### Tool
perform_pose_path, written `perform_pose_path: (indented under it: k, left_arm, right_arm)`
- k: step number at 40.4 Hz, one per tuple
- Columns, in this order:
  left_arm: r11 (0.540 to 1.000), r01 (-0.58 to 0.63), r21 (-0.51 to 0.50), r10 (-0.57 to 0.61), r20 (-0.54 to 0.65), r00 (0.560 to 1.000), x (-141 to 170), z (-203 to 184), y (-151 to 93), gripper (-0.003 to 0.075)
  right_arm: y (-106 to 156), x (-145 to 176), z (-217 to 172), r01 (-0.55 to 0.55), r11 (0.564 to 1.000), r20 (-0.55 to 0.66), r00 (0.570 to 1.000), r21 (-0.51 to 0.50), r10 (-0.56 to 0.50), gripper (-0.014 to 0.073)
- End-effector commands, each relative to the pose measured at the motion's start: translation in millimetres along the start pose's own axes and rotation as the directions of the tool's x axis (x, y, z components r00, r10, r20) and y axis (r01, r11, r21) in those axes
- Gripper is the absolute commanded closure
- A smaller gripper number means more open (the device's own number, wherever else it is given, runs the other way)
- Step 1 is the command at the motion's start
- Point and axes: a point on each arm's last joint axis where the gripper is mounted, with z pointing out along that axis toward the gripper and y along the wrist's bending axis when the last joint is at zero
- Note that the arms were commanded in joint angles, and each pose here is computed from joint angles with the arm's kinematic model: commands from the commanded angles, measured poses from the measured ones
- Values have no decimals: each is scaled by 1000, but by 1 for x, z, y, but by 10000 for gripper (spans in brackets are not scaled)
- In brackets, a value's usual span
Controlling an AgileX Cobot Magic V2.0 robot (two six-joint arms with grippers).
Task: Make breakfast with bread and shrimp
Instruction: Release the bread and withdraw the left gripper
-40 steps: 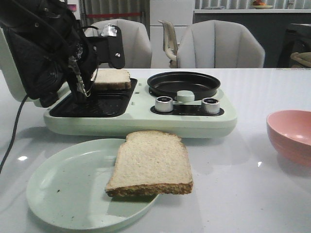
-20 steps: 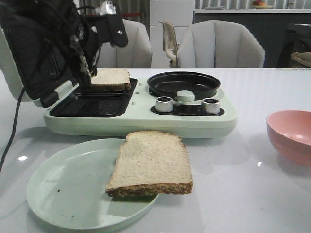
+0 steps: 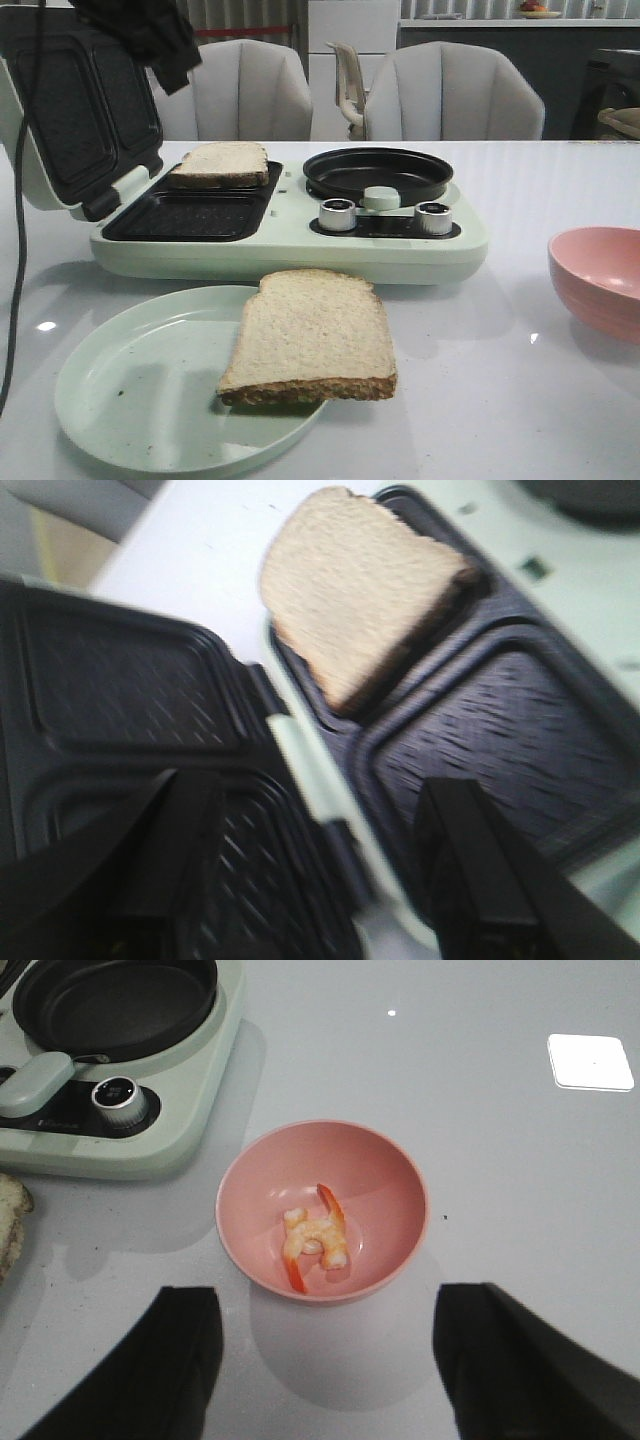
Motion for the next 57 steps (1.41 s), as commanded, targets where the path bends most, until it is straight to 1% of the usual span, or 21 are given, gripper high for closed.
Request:
perform_pose_path:
  k: [1, 2, 6, 10, 14, 19, 26, 33, 41, 50, 57]
  left_arm:
    - [985, 121, 121, -136, 120, 983, -8, -64, 16, 267]
    - [977, 149, 156, -168, 119, 978, -6, -72, 17, 267]
    - [944, 227, 238, -265, 146, 953, 4, -110, 24, 267]
    - [917, 269, 295, -330, 177, 927, 25, -138, 25, 267]
    - [893, 295, 341, -375, 200, 905, 53, -157, 22, 267]
    - [874, 310, 374, -408, 217, 887, 88, -170, 13, 267]
    - [856, 323, 404, -441, 244, 864, 132, -176, -1, 267]
    - [841, 333, 426, -470, 270, 840, 161, -180, -10, 267]
    - [841, 333, 427, -473, 281, 835, 167, -182, -11, 267]
    - [841, 333, 427, -473, 279, 836, 167, -182, -11, 267]
    - [841, 333, 427, -473, 279, 836, 167, -182, -11, 267]
  right_arm:
    - [0, -15, -3, 12, 1000, 98, 995, 6, -13, 40]
    - [0, -15, -3, 12, 1000, 98, 995, 6, -13, 40]
    - [0, -15, -3, 12, 1000, 98, 995, 6, -13, 40]
    - [0, -15, -3, 12, 1000, 98, 995, 6, -13, 40]
    - [0, -15, -3, 12, 1000, 98, 995, 6, -13, 40]
    - [0, -15, -3, 12, 1000, 98, 995, 6, -13, 40]
    - [0, -15, -3, 12, 1000, 98, 995, 6, -13, 40]
    - [0, -15, -3, 12, 1000, 98, 995, 6, -13, 40]
    - [0, -15, -3, 12, 1000, 98, 995, 6, -13, 40]
    - [-1, -25, -5, 11, 1000, 200, 980, 14, -13, 40]
    - [-1, -26, -5, 3, 1000, 217, 976, 11, -6, 40]
